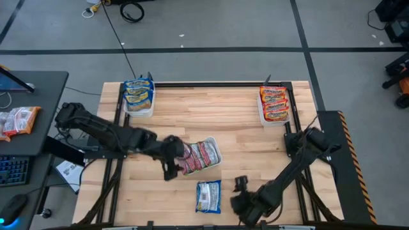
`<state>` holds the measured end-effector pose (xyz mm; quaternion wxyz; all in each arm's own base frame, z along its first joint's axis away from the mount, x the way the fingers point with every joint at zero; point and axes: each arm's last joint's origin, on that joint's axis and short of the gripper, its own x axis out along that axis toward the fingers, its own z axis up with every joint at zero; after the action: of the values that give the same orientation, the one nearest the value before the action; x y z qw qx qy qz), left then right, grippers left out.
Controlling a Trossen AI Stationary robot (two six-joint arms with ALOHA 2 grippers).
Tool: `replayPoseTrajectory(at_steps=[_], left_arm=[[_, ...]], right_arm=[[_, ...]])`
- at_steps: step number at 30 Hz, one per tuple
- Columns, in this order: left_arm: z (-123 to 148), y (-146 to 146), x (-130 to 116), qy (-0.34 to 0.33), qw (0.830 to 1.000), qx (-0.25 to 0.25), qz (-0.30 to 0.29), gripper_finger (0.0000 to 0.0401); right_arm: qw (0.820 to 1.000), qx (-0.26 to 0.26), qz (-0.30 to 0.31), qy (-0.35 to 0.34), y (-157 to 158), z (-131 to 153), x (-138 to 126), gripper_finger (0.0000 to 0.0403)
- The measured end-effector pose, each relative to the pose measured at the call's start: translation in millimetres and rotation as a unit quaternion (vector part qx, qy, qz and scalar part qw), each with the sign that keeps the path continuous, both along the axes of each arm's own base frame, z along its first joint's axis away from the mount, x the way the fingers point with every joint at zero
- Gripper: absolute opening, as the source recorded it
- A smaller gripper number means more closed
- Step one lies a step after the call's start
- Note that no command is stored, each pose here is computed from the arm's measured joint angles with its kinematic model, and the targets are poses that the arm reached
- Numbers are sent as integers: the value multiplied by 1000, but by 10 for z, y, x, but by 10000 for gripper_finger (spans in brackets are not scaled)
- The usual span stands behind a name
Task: Sort Maruchan noodles
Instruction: Put the blue noodle pack into the top left white bin
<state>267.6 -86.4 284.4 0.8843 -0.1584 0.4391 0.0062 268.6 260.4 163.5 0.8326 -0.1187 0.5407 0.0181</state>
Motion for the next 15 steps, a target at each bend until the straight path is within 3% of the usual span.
replayPoseTrajectory(at_steps=[6, 11, 15], left_arm=[[-192, -446, -70, -100, 994, 4, -41, 290], [-66, -835, -225, -154, 986, 48, -52, 290], [35, -1067, -307, -194, 977, 68, -62, 290]], right_arm=[[991, -97, 91, -27, 173, -126, 218, 258], [961, -185, 207, -6, 245, -347, 205, 258], [951, -210, 229, -9, 269, -442, 236, 258]])
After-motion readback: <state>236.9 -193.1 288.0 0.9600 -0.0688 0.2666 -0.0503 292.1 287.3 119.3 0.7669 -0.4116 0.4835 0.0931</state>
